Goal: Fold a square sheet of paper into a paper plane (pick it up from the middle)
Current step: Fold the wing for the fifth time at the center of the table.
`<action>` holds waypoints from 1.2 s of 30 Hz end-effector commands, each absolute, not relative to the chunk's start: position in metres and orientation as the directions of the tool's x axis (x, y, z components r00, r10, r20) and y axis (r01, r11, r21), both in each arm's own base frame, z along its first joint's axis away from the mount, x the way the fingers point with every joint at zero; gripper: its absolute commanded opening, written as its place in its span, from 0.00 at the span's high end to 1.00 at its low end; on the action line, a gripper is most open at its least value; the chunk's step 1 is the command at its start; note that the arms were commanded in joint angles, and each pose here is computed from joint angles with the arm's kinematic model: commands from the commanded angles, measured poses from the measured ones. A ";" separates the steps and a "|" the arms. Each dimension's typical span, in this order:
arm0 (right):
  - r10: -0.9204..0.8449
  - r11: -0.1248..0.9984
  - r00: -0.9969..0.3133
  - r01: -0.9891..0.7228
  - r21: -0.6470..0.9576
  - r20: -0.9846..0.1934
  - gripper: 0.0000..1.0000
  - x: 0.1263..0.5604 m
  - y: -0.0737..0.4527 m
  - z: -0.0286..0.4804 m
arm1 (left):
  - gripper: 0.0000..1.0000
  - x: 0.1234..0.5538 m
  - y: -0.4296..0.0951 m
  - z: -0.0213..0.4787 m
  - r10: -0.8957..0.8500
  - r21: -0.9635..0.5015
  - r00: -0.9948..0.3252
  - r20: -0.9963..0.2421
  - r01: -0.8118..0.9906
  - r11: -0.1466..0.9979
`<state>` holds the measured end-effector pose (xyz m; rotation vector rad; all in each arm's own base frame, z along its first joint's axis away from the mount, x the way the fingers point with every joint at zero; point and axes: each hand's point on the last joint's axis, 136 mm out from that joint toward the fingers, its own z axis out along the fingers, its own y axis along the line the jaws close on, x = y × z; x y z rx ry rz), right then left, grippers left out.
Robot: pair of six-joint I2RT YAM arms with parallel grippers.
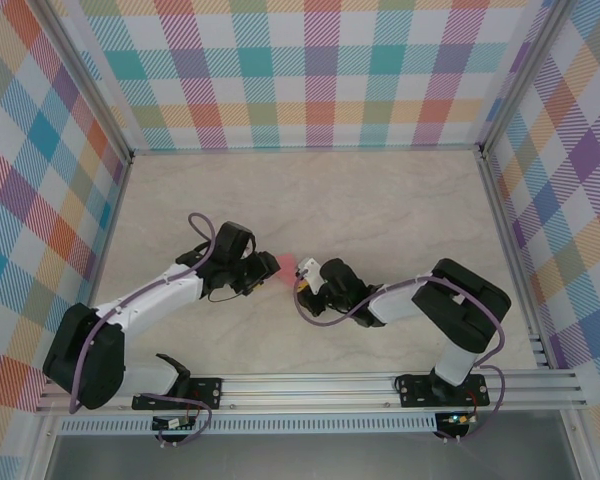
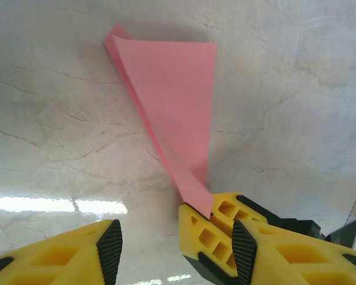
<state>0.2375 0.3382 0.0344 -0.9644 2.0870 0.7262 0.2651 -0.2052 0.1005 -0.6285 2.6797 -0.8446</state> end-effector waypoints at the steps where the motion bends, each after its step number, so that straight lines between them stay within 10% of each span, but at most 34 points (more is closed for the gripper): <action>1: -0.329 0.553 -0.592 -0.752 0.358 -0.736 0.87 0.235 0.344 0.039 | 0.44 0.262 -0.196 0.101 -0.479 -0.576 -0.867 -0.141 -0.321 0.751; 36: -0.159 0.487 -0.919 -0.390 0.781 -0.360 1.00 0.249 0.348 0.044 | 0.56 0.273 -0.234 0.071 -0.388 -0.716 -0.902 -0.188 -0.144 0.683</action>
